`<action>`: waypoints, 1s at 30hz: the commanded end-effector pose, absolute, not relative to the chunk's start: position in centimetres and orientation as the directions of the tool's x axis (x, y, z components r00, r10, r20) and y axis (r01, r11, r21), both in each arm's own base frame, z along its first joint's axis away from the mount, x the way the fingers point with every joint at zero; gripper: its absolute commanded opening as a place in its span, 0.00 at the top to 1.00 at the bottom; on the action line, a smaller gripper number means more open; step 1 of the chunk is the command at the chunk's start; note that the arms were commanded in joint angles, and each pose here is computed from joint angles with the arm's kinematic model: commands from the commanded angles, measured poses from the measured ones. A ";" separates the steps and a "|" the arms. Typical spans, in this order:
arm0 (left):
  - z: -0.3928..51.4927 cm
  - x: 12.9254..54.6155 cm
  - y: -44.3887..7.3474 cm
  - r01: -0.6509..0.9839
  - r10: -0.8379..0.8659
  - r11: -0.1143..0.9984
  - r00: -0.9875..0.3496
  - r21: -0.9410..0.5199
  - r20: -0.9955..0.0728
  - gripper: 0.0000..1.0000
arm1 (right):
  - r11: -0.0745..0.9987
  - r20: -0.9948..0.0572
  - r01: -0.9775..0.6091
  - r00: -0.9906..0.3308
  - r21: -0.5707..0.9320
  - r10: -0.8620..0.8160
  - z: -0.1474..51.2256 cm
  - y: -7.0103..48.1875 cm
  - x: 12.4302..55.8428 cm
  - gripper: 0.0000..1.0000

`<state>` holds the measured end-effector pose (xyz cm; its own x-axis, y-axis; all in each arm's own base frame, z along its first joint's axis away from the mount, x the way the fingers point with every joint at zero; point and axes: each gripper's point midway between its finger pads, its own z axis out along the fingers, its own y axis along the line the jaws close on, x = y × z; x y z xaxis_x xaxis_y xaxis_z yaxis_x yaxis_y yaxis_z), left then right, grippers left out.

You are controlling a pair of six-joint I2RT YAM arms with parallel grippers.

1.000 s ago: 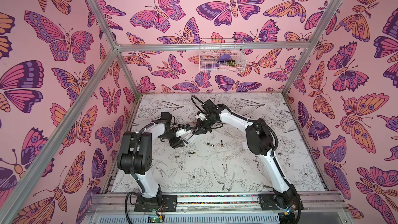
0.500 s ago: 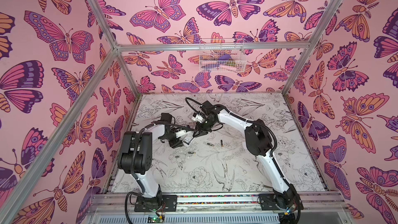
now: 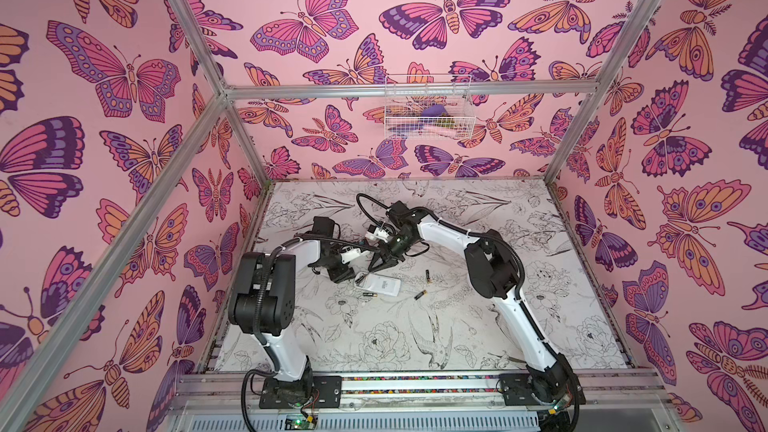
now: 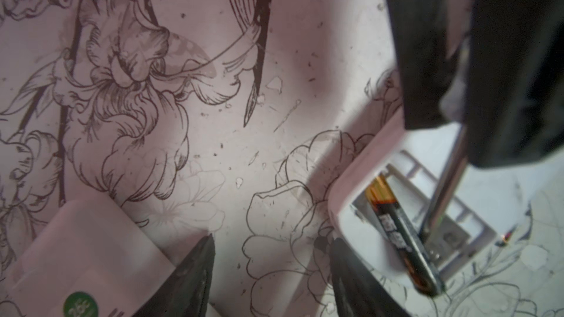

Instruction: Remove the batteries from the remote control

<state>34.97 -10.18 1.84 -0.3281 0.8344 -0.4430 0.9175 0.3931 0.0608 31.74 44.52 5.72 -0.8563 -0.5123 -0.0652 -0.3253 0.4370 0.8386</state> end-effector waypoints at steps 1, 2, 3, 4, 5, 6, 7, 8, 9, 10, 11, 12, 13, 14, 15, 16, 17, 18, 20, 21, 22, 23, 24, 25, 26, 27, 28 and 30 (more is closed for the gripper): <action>2.1 34.2 -10.5 0.917 0.829 0.397 -0.335 0.048 -0.448 0.37 | 0.463 -0.047 -0.282 -0.888 0.840 -0.457 5.2 43.7 32.9 1.00; 2.5 34.1 -10.5 0.914 0.824 0.404 -0.338 0.052 -0.455 0.37 | 0.469 -0.050 -0.274 -0.899 0.840 -0.436 5.5 43.4 33.4 1.00; 3.1 34.0 -10.5 0.912 0.822 0.406 -0.338 0.056 -0.459 0.37 | 0.470 -0.059 -0.272 -0.906 0.840 -0.418 5.8 43.1 33.8 1.00; 3.7 33.8 -10.5 0.911 0.821 0.407 -0.336 0.060 -0.461 0.37 | 0.466 -0.083 -0.281 -0.913 0.839 -0.400 6.4 42.8 34.2 1.00; 4.2 33.7 -10.5 0.910 0.820 0.409 -0.337 0.063 -0.462 0.37 | 0.467 -0.097 -0.283 -0.919 0.838 -0.383 6.7 42.6 34.5 1.00; 4.8 33.5 -10.5 0.908 0.817 0.415 -0.342 0.062 -0.464 0.37 | 0.465 -0.111 -0.284 -0.925 0.839 -0.364 7.0 42.4 34.8 1.00; 5.5 33.5 -10.4 0.902 0.811 0.427 -0.354 0.059 -0.466 0.37 | 0.463 -0.122 -0.281 -0.931 0.840 -0.344 7.4 42.3 35.2 1.00; 6.1 33.5 -10.5 0.897 0.804 0.439 -0.365 0.055 -0.469 0.37 | 0.469 -0.122 -0.274 -0.936 0.840 -0.329 7.4 42.2 35.5 1.00; 6.8 33.4 -10.5 0.888 0.793 0.458 -0.387 0.042 -0.471 0.37 | 0.480 -0.123 -0.270 -0.941 0.835 -0.316 7.5 42.0 35.7 1.00; 7.5 33.4 -10.6 0.881 0.781 0.472 -0.402 0.031 -0.478 0.37 | 0.486 -0.128 -0.272 -0.942 0.830 -0.309 7.6 41.8 35.8 1.00; 8.0 33.3 -10.7 0.876 0.772 0.483 -0.414 0.022 -0.482 0.37 | 0.486 -0.139 -0.279 -0.942 0.828 -0.305 7.9 41.7 35.8 1.00; 8.4 33.1 -10.9 0.871 0.765 0.491 -0.423 0.015 -0.485 0.37 | 0.482 -0.148 -0.283 -0.943 0.829 -0.298 8.4 41.6 35.8 1.00; 8.8 32.8 -11.2 0.868 0.762 0.496 -0.429 0.010 -0.485 0.37 | 0.478 -0.157 -0.287 -0.943 0.830 -0.294 9.0 41.3 35.8 1.00; 9.0 32.5 -11.4 0.868 0.761 0.497 -0.433 0.006 -0.484 0.37 | 0.474 -0.167 -0.293 -0.942 0.830 -0.291 9.7 41.0 35.7 1.00; 9.3 32.2 -11.6 0.865 0.759 0.502 -0.440 0.002 -0.480 0.36 | 0.478 -0.176 -0.300 -0.942 0.825 -0.286 10.5 40.3 35.5 1.00; 9.6 31.9 -11.9 0.862 0.757 0.506 -0.445 -0.001 -0.479 0.36 | 0.493 -0.183 -0.306 -0.942 0.814 -0.282 11.2 39.3 35.1 1.00; 9.8 31.6 -12.2 0.863 0.758 0.506 -0.447 -0.006 -0.475 0.36 | 0.509 -0.189 -0.313 -0.941 0.802 -0.282 11.7 38.2 34.6 1.00; 10.0 31.2 -12.6 0.865 0.762 0.502 -0.446 -0.008 -0.470 0.36 | 0.542 -0.177 -0.307 -0.943 0.782 -0.280 11.9 36.4 33.8 1.00; 10.1 30.5 -13.3 0.869 0.766 0.495 -0.443 -0.013 -0.466 0.35 | 0.634 -0.127 -0.277 -0.954 0.722 -0.272 11.6 32.4 31.6 1.00; 10.3 30.3 -13.5 0.864 0.758 0.504 -0.453 -0.021 -0.470 0.34 | 0.695 -0.089 -0.266 -0.956 0.667 -0.281 11.4 30.0 29.8 1.00; 10.4 30.2 -13.6 0.852 0.744 0.523 -0.474 -0.032 -0.470 0.34 | 0.766 -0.047 -0.265 -0.955 0.586 -0.294 11.1 27.3 27.8 1.00; 10.5 30.3 -13.6 0.839 0.730 0.543 -0.495 -0.041 -0.471 0.34 | 0.809 0.000 -0.258 -0.953 0.529 -0.304 11.2 25.3 25.7 1.00; 10.6 30.4 -13.7 0.824 0.714 0.564 -0.517 -0.050 -0.471 0.34 | 0.862 0.061 -0.234 -0.955 0.450 -0.291 11.1 22.7 23.4 1.00; 10.8 30.4 -13.8 0.815 0.702 0.577 -0.531 -0.057 -0.475 0.33 | 0.903 0.126 -0.199 -0.956 0.380 -0.264 11.0 20.6 20.9 1.00; 11.0 30.3 -13.9 0.812 0.695 0.581 -0.535 -0.063 -0.481 0.33 | 0.929 0.163 -0.182 -0.956 0.323 -0.244 11.0 19.1 18.9 1.00; 11.2 30.3 -14.1 0.810 0.689 0.583 -0.537 -0.068 -0.487 0.33 | 0.941 0.177 -0.180 -0.956 0.285 -0.236 11.7 18.0 16.7 1.00; 11.3 30.2 -14.3 0.806 0.682 0.587 -0.544 -0.076 -0.489 0.33 | 0.952 0.210 -0.168 -0.952 0.254 -0.224 12.0 17.2 14.5 1.00; 11.2 30.3 -14.5 0.798 0.672 0.595 -0.558 -0.092 -0.487 0.33 | 0.974 0.243 -0.143 -0.952 0.178 -0.184 12.9 15.4 11.8 1.00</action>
